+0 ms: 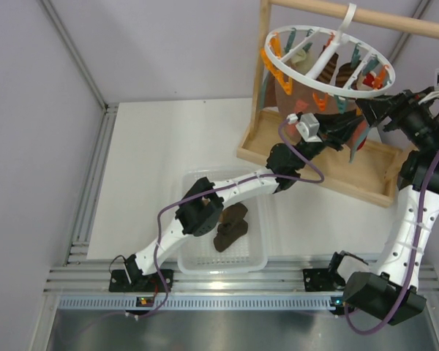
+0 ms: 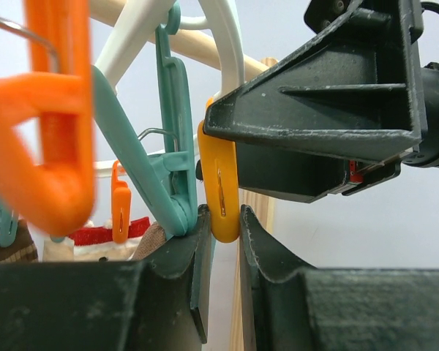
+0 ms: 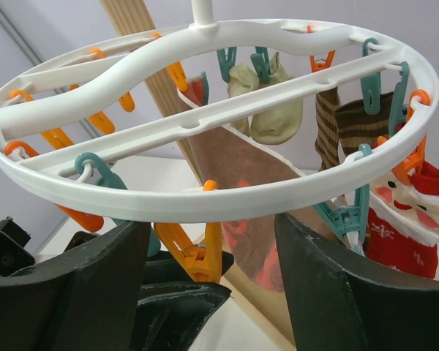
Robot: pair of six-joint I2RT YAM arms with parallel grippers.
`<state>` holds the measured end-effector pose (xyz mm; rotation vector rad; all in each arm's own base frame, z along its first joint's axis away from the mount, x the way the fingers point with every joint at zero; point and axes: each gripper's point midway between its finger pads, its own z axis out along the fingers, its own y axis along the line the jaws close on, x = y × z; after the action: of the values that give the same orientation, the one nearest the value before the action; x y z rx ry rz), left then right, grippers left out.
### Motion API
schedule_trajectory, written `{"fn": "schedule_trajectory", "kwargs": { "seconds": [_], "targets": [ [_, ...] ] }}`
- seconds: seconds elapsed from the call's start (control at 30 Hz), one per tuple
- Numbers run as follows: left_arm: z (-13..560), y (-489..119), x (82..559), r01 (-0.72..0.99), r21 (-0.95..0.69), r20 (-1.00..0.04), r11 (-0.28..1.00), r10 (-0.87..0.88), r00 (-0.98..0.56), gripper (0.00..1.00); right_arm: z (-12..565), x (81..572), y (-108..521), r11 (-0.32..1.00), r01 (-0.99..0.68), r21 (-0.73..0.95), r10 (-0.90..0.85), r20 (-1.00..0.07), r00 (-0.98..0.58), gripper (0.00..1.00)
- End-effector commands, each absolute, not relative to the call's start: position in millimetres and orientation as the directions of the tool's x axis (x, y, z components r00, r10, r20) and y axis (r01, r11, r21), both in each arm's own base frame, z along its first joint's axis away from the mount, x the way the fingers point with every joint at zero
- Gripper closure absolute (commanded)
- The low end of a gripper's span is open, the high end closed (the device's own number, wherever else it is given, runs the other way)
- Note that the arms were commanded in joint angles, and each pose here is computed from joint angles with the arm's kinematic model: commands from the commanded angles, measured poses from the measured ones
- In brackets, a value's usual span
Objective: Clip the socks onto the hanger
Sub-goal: Open the clamp at the hanger.
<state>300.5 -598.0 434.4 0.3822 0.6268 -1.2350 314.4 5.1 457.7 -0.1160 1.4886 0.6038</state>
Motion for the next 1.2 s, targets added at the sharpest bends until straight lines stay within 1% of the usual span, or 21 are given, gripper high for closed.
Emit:
{"fn": "schedule_trajectory", "kwargs": {
  "seconds": [0.0,0.03,0.13,0.33,0.4,0.43,0.5,0.53,0.57,0.6,0.73,0.77,0.83,0.87,0.93,0.97,1.03,1.07,1.1,1.13,1.17],
  "targets": [
    [480,-582,264,0.971,0.015,-0.564,0.239,-0.799,0.206,1.0,474,315,3,0.876,-0.428,0.223,0.271,-0.961,0.053,0.33],
    [479,-583,264,0.971,0.014,-0.568,0.24,-0.797,0.205,1.0,473,316,2,0.878,-0.421,0.227,0.274,-0.96,0.053,0.35],
    [479,-583,262,0.971,0.016,-0.567,0.239,-0.798,0.206,1.0,468,319,3,0.873,-0.422,0.243,0.284,-0.958,0.035,0.37],
    [478,-585,261,0.971,0.018,-0.572,0.237,-0.794,0.205,1.0,466,322,8,0.87,-0.428,0.243,0.281,-0.959,0.025,0.35],
    [478,-586,261,0.971,0.015,-0.574,0.238,-0.793,0.203,1.0,466,322,9,0.872,-0.428,0.24,0.277,-0.96,0.027,0.35],
    [478,-586,260,0.971,0.018,-0.573,0.237,-0.794,0.204,1.0,465,323,8,0.874,-0.423,0.241,0.277,-0.961,0.026,0.41],
    [478,-586,260,0.972,0.019,-0.575,0.236,-0.793,0.204,1.0,466,323,7,0.876,-0.416,0.243,0.279,-0.96,0.027,0.48],
    [477,-586,261,0.971,0.019,-0.576,0.238,-0.792,0.205,1.0,467,323,6,0.879,-0.411,0.243,0.28,-0.959,0.032,0.55],
    [478,-585,259,0.972,0.022,-0.575,0.235,-0.792,0.204,1.0,467,323,6,0.88,-0.407,0.244,0.282,-0.959,0.035,0.59],
    [475,-587,260,0.972,0.02,-0.581,0.234,-0.788,0.202,1.0,468,322,6,0.878,-0.409,0.248,0.287,-0.957,0.036,0.67],
    [473,-585,259,0.972,0.019,-0.584,0.234,-0.787,0.201,0.82,471,320,8,0.874,-0.416,0.251,0.293,-0.955,0.041,0.83],
    [478,-581,257,0.972,0.02,-0.575,0.235,-0.792,0.204,0.67,471,319,9,0.872,-0.419,0.252,0.294,-0.955,0.039,0.85],
    [474,-581,257,0.972,0.02,-0.584,0.236,-0.786,0.203,0.56,472,318,10,0.872,-0.421,0.249,0.293,-0.955,0.042,0.91],
    [481,-576,256,0.971,0.021,-0.576,0.238,-0.791,0.206,0.49,471,318,10,0.872,-0.422,0.249,0.292,-0.955,0.04,0.93],
    [474,-576,257,0.971,0.019,-0.595,0.239,-0.778,0.203,0.38,470,318,10,0.872,-0.421,0.25,0.294,-0.955,0.04,0.98],
    [481,-571,255,0.971,0.024,-0.592,0.237,-0.78,0.205,0.34,470,317,10,0.872,-0.42,0.25,0.293,-0.955,0.039,0.99],
    [464,-572,255,0.975,0.015,-0.637,0.22,-0.75,0.179,0.3,469,317,10,0.87,-0.424,0.253,0.295,-0.955,0.035,1.0],
    [476,-561,252,0.976,0.025,-0.632,0.218,-0.753,0.184,0.28,469,318,11,0.868,-0.426,0.256,0.297,-0.954,0.032,1.0],
    [453,-563,252,0.977,0.021,-0.677,0.211,-0.716,0.169,0.25,468,318,11,0.867,-0.427,0.258,0.298,-0.954,0.029,1.0],
    [468,-549,245,0.977,0.036,-0.67,0.208,-0.721,0.178,0.25,468,318,10,0.868,-0.424,0.258,0.298,-0.954,0.03,1.0],
    [463,-543,247,0.977,0.037,-0.688,0.209,-0.704,0.176,0.25,468,318,11,0.867,-0.425,0.258,0.298,-0.954,0.029,1.0]
  ]
}}
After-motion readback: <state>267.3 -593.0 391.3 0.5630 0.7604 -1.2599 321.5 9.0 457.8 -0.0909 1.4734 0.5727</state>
